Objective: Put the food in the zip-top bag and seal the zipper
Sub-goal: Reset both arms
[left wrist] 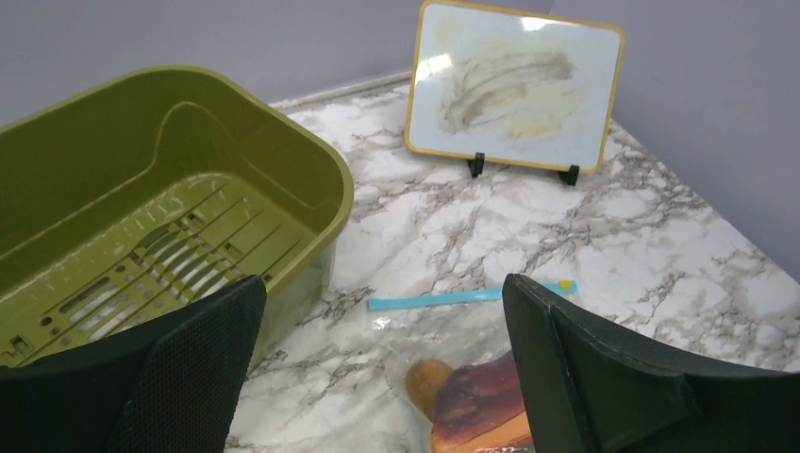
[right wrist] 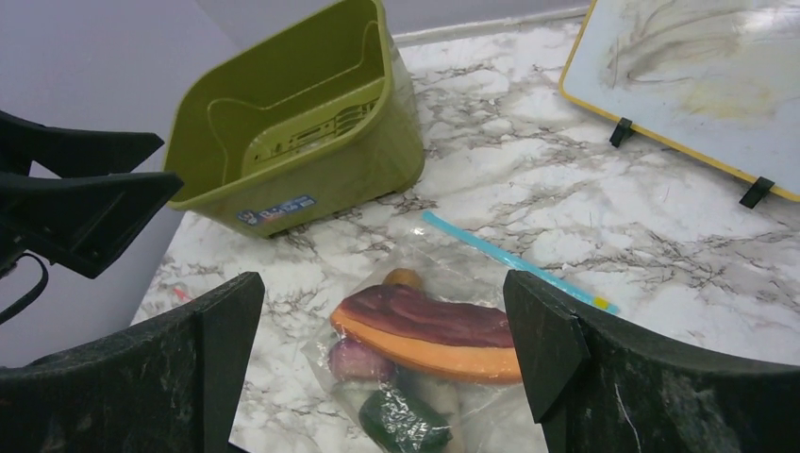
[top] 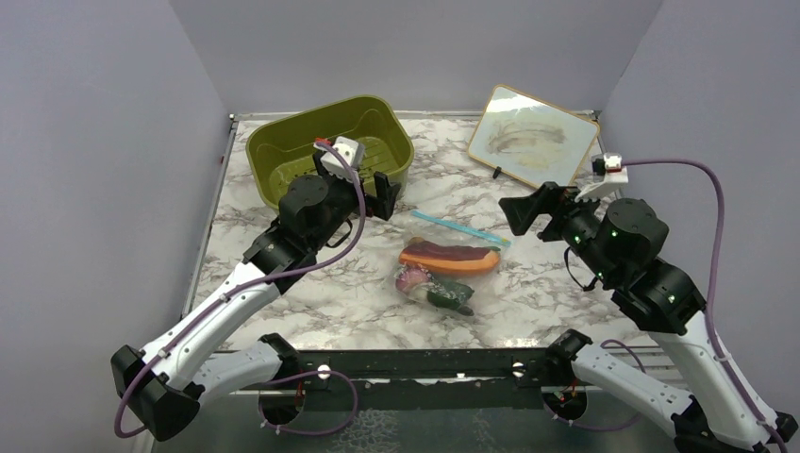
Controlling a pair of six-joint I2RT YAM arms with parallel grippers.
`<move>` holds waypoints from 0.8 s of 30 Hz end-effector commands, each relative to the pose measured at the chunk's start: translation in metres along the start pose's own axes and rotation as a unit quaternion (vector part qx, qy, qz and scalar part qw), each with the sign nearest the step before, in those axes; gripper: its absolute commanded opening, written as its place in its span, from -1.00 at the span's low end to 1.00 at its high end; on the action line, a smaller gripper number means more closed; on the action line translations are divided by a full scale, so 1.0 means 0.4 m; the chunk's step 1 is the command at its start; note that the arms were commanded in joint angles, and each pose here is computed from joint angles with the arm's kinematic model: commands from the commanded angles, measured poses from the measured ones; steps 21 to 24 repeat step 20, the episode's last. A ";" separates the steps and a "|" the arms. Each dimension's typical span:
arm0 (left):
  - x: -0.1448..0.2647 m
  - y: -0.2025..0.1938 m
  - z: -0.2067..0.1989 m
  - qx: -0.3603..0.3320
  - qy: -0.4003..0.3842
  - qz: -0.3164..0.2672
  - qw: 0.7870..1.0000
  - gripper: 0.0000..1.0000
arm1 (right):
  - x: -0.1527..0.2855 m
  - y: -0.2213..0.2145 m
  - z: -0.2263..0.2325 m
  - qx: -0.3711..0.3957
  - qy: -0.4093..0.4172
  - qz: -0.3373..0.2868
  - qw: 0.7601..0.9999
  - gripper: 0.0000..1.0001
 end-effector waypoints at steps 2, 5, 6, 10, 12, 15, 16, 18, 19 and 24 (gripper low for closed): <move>0.040 0.099 0.029 0.014 0.024 -0.053 0.998 0.98 | 0.036 0.041 -0.002 -0.015 -0.012 -0.026 0.999 1.00; 0.044 0.103 0.030 0.013 0.025 -0.054 0.998 0.99 | 0.041 0.047 0.001 -0.017 -0.008 -0.031 0.999 1.00; 0.043 0.098 0.031 0.012 0.026 -0.052 0.998 0.99 | 0.039 0.046 0.000 -0.018 -0.009 -0.031 0.999 1.00; 0.037 0.084 0.032 0.014 0.030 -0.047 0.998 0.99 | 0.031 0.030 -0.005 -0.019 -0.010 -0.023 0.999 1.00; 0.032 0.072 0.027 0.020 0.027 -0.042 0.999 0.99 | 0.030 0.021 -0.009 -0.019 -0.009 -0.018 1.000 1.00; 0.024 0.061 0.018 0.025 0.019 -0.036 0.999 0.98 | 0.032 0.019 -0.012 -0.014 -0.008 -0.018 1.000 1.00; 0.021 0.060 0.018 0.029 0.020 -0.034 0.999 0.99 | 0.033 0.020 -0.011 -0.014 -0.006 -0.020 1.000 1.00; 0.018 0.061 0.019 0.030 0.022 -0.031 0.999 0.99 | 0.033 0.021 -0.010 -0.015 -0.004 -0.021 1.000 1.00; 0.018 0.062 0.018 0.029 0.022 -0.032 0.999 0.99 | 0.032 0.020 -0.009 -0.014 -0.004 -0.020 1.000 1.00; 0.018 0.063 0.020 0.028 0.023 -0.033 0.999 0.99 | 0.031 0.020 -0.009 -0.013 -0.004 -0.019 1.000 1.00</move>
Point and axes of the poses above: each gripper's point midway between its finger pads, its own x axis back along the fingers, its own z axis along the line the jaws close on, y = z × x, the point moved 2 cm from there along x, back along the fingers, and after that the axes turned 15 degrees about -x, right-handed, at the moved point
